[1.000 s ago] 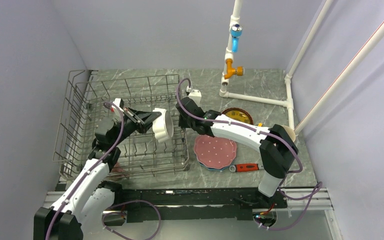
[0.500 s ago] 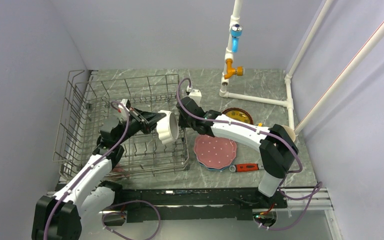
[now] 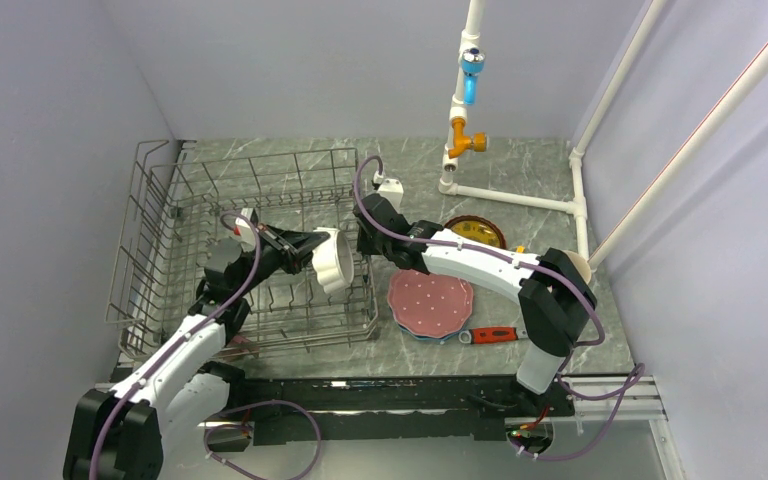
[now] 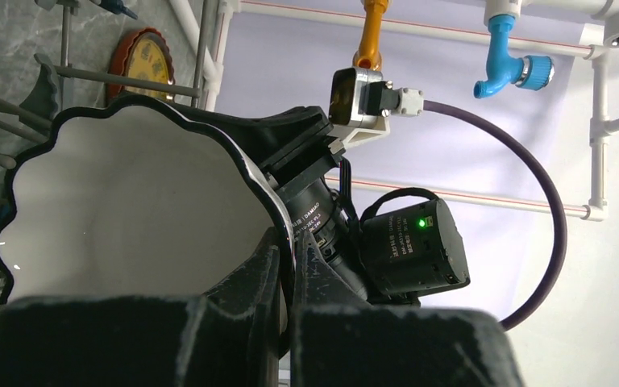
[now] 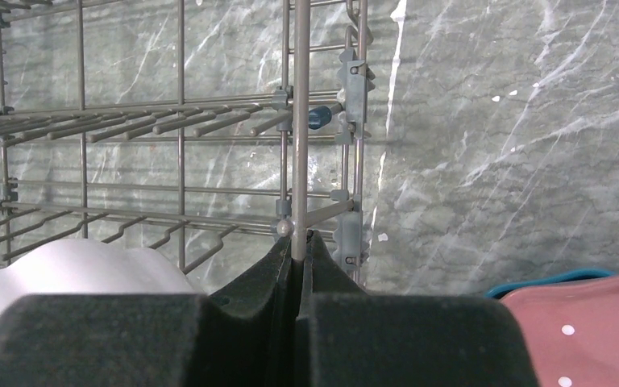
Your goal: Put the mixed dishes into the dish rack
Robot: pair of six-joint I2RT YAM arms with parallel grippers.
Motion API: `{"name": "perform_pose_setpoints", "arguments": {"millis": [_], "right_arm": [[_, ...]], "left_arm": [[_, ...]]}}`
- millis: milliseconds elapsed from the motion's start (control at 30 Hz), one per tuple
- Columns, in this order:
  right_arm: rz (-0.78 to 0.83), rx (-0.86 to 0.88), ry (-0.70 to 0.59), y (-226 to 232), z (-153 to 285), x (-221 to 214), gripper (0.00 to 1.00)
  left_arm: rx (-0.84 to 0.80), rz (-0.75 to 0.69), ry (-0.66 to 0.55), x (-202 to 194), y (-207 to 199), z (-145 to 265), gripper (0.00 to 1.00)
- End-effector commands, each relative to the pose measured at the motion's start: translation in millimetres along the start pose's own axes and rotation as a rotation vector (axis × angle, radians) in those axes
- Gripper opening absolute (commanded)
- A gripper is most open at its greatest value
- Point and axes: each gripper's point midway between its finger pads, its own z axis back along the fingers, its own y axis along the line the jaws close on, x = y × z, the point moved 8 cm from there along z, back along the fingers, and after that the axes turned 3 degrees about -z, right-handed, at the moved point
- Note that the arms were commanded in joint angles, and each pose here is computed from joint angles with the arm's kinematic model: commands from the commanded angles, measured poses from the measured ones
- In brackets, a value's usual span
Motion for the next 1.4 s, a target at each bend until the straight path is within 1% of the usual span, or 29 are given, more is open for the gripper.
{"name": "perform_pose_setpoints", "arguments": {"millis": [0,100,200,333,500,633,700,800,933,967,1000,1133,1233,1367], "right_arm": [[-0.051,0.120,-0.071,21.2,10.2,18.7,0.00],[-0.053,0.121,-0.072,20.8,10.4,18.4,0.00],[-0.052,0.125,-0.071,21.2,9.8,18.2,0.00],[-0.052,0.126,-0.069,21.8,9.9,18.6,0.00],[-0.053,0.126,-0.067,21.3,9.7,17.5,0.00],[-0.055,0.128,-0.069,21.4,9.8,18.3,0.00],[-0.056,0.131,-0.067,22.3,9.2,18.2,0.00],[-0.055,0.133,-0.064,23.1,9.4,18.1,0.00],[-0.056,0.131,-0.067,21.6,9.9,18.0,0.00],[-0.057,0.129,-0.067,21.4,9.7,18.3,0.00],[-0.054,0.130,-0.067,21.5,9.8,18.2,0.00],[-0.054,0.132,-0.062,22.3,8.7,17.4,0.00],[-0.052,0.130,-0.057,22.5,7.4,16.9,0.00],[-0.048,0.129,-0.062,21.8,9.0,17.4,0.00]], "left_arm": [[-0.128,-0.068,-0.043,-1.5,-22.9,7.2,0.00],[-0.104,-0.079,-0.095,1.4,-17.6,9.1,0.00],[-0.109,-0.055,-0.087,2.0,-14.0,7.4,0.00],[-0.086,-0.045,-0.121,4.7,-7.1,8.1,0.00],[-0.025,-0.035,-0.175,7.9,-1.0,10.6,0.00],[0.023,-0.022,-0.187,8.9,4.6,10.9,0.00],[0.037,-0.007,-0.180,8.6,8.7,10.6,0.08],[0.034,0.016,-0.182,8.2,15.6,12.4,0.14],[0.059,-0.007,-0.206,9.0,19.0,15.4,0.22],[0.064,-0.012,-0.213,9.3,18.8,16.0,0.27],[0.069,-0.014,-0.219,9.8,19.1,16.2,0.35],[0.086,-0.025,-0.203,8.9,19.8,15.2,0.48],[0.105,-0.044,-0.197,8.5,19.9,15.2,0.52],[0.154,-0.133,-0.218,10.2,16.1,17.1,0.63]]}}
